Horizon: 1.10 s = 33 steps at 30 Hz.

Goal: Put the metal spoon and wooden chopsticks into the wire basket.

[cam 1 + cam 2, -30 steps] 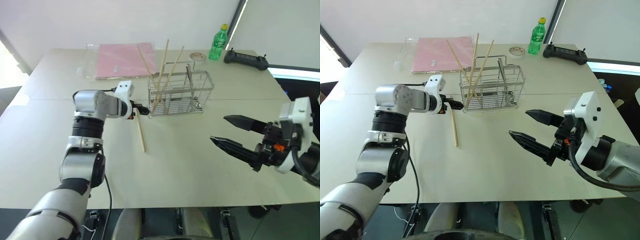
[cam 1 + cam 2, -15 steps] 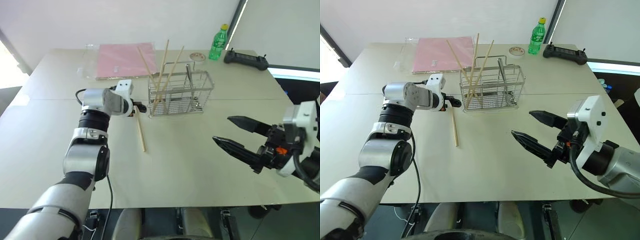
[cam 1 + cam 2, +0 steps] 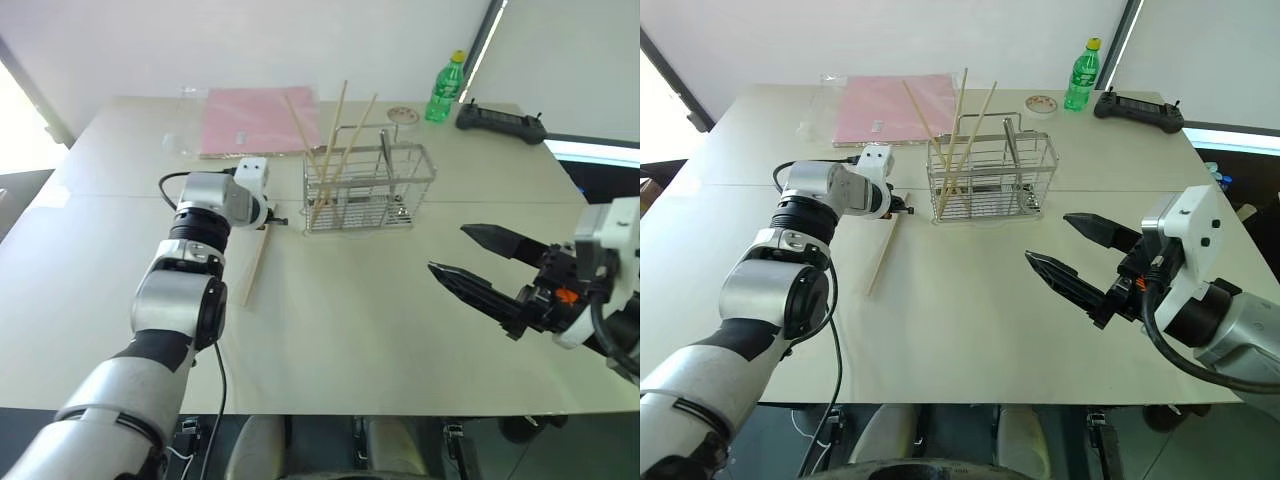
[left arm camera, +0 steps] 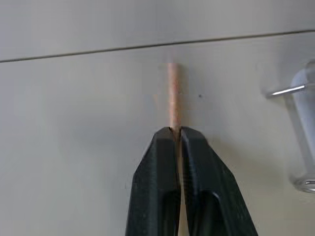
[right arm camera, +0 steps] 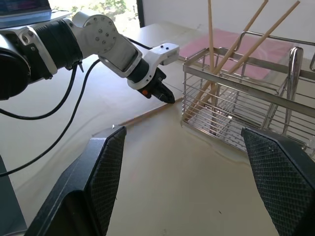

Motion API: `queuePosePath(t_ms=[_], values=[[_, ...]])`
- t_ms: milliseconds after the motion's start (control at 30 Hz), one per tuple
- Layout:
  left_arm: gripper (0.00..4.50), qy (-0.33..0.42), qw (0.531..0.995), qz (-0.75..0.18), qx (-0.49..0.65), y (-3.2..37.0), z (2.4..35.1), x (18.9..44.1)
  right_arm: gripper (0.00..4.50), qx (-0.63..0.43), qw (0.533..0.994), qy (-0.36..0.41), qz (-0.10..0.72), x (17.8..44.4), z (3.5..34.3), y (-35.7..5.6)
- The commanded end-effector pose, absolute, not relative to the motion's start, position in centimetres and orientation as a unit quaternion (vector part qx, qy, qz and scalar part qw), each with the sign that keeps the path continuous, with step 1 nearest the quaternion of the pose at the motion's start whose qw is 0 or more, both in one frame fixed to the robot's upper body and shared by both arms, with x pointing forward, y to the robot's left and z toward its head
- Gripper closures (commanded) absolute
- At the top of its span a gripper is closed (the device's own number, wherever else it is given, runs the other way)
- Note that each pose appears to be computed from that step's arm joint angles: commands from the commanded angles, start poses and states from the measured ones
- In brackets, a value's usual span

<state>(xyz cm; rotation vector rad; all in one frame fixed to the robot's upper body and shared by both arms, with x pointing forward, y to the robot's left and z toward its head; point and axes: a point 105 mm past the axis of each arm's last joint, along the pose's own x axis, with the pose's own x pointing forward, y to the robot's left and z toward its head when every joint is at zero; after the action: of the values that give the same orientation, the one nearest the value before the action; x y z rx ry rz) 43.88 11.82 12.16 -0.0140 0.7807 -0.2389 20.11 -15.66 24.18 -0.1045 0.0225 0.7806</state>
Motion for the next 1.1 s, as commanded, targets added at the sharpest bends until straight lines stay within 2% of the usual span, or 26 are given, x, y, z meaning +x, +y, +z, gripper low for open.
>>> queuePosePath(t_ms=[33, 233, 367, 400, 500, 600, 700, 800, 900, 1000, 1100], values=[[4.38, 0.392, 0.912, -0.119, -0.010, 11.8, 11.7, 43.6, 0.66, -0.054, 0.920, -0.006, 0.387, 19.6, 24.8, -15.3], [4.38, 0.389, 0.915, -0.105, -0.018, 12.8, 11.9, 43.8, 0.66, -0.057, 0.918, -0.001, 0.392, 19.5, 24.7, -15.3], [4.38, 0.336, 0.936, -0.092, -0.054, 14.2, 14.6, 45.0, 0.66, -0.055, 0.919, 0.004, 0.389, 19.5, 24.5, -15.4], [4.38, 0.305, 0.945, -0.093, -0.072, 14.7, 16.1, 45.5, 0.66, -0.054, 0.919, 0.007, 0.390, 19.5, 24.5, -15.5], [4.38, 0.127, 0.982, -0.081, -0.118, 17.1, 23.1, 47.5, 0.66, -0.055, 0.918, 0.014, 0.392, 19.4, 24.3, -15.5], [4.38, -0.018, 0.983, -0.087, -0.163, 18.7, 29.4, 47.5, 0.66, -0.053, 0.918, 0.017, 0.392, 19.4, 24.3, -15.6], [4.38, -0.181, 0.953, -0.144, -0.195, 18.9, 37.5, 45.5, 0.66, -0.045, 0.916, 0.024, 0.397, 19.3, 24.2, -15.5], [4.38, -0.286, 0.913, -0.216, -0.196, 17.5, 43.1, 42.6, 0.66, -0.045, 0.911, 0.032, 0.409, 19.1, 23.7, -15.0], [4.38, -0.307, 0.889, -0.287, -0.180, 14.2, 44.8, 40.9, 0.66, -0.047, 0.911, 0.028, 0.409, 19.4, 23.7, -14.9], [4.38, -0.280, 0.881, -0.359, -0.130, 9.4, 43.0, 40.1, 0.66, -0.045, 0.909, 0.021, 0.413, 19.5, 24.0, -14.6], [4.38, -0.252, 0.876, -0.392, -0.122, 6.9, 40.9, 39.8, 0.66, -0.046, 0.910, 0.016, 0.411, 19.7, 24.1, -14.5]])
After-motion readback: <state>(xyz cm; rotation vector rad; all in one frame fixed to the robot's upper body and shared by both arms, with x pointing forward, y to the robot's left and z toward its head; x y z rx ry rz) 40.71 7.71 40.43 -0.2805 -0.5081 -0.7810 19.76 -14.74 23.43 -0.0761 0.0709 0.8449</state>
